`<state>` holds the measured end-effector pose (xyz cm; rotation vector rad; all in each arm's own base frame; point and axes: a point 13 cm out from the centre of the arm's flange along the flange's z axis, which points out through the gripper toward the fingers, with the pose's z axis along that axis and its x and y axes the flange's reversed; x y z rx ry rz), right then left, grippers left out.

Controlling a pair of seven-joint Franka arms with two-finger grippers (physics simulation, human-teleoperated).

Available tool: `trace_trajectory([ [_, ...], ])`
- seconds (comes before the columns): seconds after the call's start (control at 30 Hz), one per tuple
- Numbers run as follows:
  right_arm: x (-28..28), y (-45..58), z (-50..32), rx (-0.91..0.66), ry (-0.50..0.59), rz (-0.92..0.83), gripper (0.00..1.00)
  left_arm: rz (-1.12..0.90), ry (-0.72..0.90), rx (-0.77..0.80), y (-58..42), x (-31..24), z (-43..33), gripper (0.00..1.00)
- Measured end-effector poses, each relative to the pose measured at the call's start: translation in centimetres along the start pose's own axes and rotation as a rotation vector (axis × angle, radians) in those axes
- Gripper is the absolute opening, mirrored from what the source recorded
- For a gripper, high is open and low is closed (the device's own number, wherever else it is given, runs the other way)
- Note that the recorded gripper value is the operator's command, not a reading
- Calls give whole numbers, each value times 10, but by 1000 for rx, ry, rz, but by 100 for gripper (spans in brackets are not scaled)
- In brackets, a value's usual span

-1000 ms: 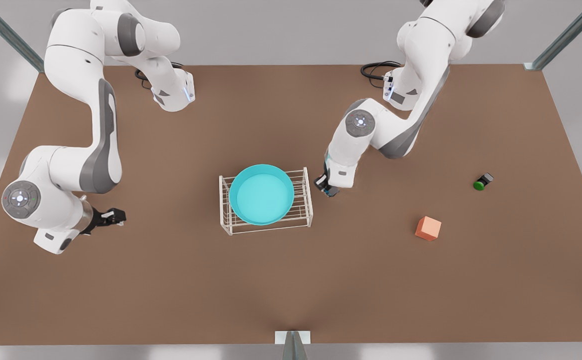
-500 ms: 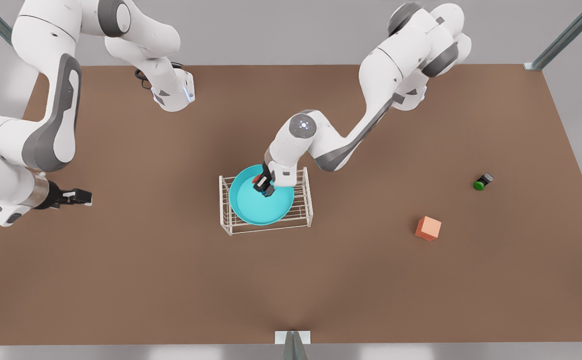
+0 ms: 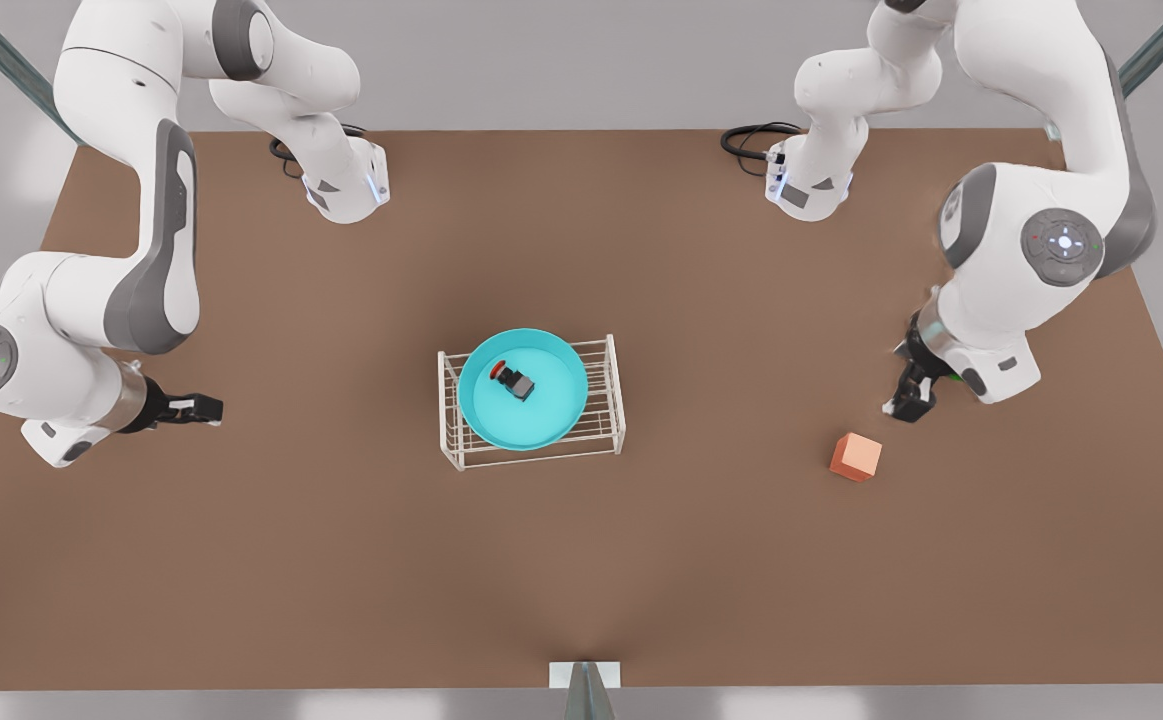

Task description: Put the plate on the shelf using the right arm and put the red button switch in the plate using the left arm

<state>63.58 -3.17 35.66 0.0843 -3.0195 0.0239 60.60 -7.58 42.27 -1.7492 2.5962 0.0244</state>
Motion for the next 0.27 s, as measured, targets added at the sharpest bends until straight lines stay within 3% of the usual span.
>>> trace_trajectory([
  [0.07,0,0,0,0,0,10,100,105,18,-26,6,-13,5,100],
  [0.27,0,0,0,1,-1,33,100,460,63,-5,-2,18,-3,100],
])
